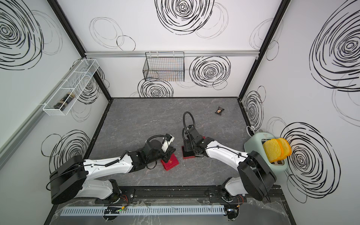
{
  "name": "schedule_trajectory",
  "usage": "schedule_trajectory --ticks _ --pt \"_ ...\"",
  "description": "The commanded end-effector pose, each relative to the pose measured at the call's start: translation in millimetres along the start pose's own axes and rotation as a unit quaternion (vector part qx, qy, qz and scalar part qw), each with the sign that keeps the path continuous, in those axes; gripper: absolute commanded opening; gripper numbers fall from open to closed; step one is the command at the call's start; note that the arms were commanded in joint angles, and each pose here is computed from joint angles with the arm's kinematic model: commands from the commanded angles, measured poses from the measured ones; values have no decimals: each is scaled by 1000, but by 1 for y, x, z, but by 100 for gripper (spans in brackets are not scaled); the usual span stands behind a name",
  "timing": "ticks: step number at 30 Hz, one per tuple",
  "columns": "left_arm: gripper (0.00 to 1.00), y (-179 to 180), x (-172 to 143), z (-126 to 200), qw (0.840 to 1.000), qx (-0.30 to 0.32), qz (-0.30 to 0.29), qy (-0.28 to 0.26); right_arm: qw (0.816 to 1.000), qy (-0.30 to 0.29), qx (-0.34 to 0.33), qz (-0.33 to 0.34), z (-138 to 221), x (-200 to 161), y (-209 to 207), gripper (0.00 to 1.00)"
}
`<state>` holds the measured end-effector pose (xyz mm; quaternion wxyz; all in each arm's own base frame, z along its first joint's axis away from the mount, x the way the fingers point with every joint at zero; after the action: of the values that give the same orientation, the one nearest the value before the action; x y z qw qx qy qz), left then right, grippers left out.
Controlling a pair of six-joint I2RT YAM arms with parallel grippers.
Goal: Take the necklace out of the lift-off lid jewelry box
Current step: Place the inner lining in the jewelry box, then pick up the lid from the center of the board.
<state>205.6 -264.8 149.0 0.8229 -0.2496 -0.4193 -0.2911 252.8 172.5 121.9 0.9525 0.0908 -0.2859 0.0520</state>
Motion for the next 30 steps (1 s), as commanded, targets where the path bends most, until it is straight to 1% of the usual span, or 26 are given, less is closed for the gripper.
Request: schedule_trajectory --ticks 1,4,7,8,11,13,23,26,30 --pt "40 2 1 7 1000 6 -3 -10 999 -25 -18 -26 3 9 -21 84" --pt "48 2 1 11 1000 6 -3 -15 998 -32 -35 -36 0 15 -37 89" --pt "58 1 0 15 1000 1 -5 -18 998 -22 -54 -25 -8 16 -46 99" --pt "62 1 0 15 1000 1 -6 -18 998 -14 -60 -21 -11 15 -47 98" --pt "78 1 0 19 1000 4 -5 -26 998 8 -63 -14 -21 15 -47 97" --pt "83 2 -1 21 1000 9 -3 -30 998 11 -65 -17 -26 14 -47 97" --pt "84 2 -1 25 999 2 -7 -33 995 45 -84 -22 -46 12 -49 97" --pt "84 2 -3 25 999 2 -8 -33 993 51 -98 -27 -51 11 -51 100" --pt "84 2 -3 27 999 2 -9 -34 993 60 -98 -33 -54 8 -53 95"
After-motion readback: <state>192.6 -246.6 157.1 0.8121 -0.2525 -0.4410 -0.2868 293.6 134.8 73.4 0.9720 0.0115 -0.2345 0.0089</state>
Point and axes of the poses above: each gripper's point midway between its finger pads, its own z axis back along the fingers, its own y axis along the line the jaws close on, x = y × z, the point moved 6 cm from there along z, back along the fingers, and after that the axes turned 2 degrees about -z, right-handed, at the moved point
